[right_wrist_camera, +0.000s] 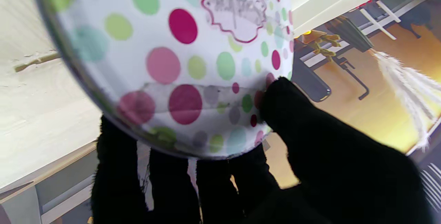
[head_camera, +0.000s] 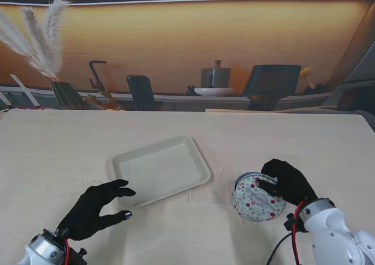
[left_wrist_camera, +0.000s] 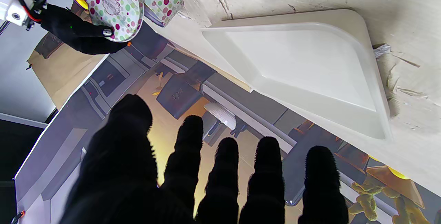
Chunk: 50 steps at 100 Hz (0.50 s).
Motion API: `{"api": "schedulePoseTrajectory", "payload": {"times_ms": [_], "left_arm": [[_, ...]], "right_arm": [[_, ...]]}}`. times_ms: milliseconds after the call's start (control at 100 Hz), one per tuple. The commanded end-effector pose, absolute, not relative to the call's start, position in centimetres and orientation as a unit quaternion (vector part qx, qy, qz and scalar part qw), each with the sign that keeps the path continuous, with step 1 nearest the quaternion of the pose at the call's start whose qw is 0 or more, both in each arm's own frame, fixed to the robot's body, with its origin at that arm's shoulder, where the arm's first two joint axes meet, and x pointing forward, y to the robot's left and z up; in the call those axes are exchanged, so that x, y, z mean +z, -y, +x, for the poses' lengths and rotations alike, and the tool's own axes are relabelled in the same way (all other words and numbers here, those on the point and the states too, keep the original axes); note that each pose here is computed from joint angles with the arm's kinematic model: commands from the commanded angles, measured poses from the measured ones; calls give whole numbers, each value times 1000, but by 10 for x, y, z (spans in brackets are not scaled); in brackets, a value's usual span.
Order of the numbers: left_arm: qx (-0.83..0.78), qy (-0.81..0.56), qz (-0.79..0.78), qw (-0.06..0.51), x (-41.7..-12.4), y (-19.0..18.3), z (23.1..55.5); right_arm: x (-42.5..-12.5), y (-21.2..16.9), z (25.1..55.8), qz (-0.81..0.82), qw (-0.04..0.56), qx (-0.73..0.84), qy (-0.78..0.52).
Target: Pour cookies into a cookie box
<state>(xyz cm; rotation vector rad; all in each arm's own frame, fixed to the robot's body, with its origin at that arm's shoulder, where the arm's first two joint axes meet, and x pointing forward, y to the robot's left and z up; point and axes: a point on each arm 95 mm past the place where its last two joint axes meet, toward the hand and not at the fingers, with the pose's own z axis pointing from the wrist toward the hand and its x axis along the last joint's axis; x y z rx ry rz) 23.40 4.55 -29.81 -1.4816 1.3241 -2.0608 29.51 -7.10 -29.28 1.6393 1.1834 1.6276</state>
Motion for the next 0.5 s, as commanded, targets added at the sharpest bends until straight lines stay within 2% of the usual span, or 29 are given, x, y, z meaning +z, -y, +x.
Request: {"api": "schedulePoseTrajectory", "payload": {"times_ms": [0,230,490], "left_arm": [[-710,-461,-515,134,-298,-43,231],[-708,-460,-518,136,-298,-43,232],[-706,-462,-520,135,-299,-43,233]], "right_arm": [[-296,74,303,615,271,594,-442],[-310,78,327,647,270,575,-421],[-332,83,339,659,292,557,-413]]}}
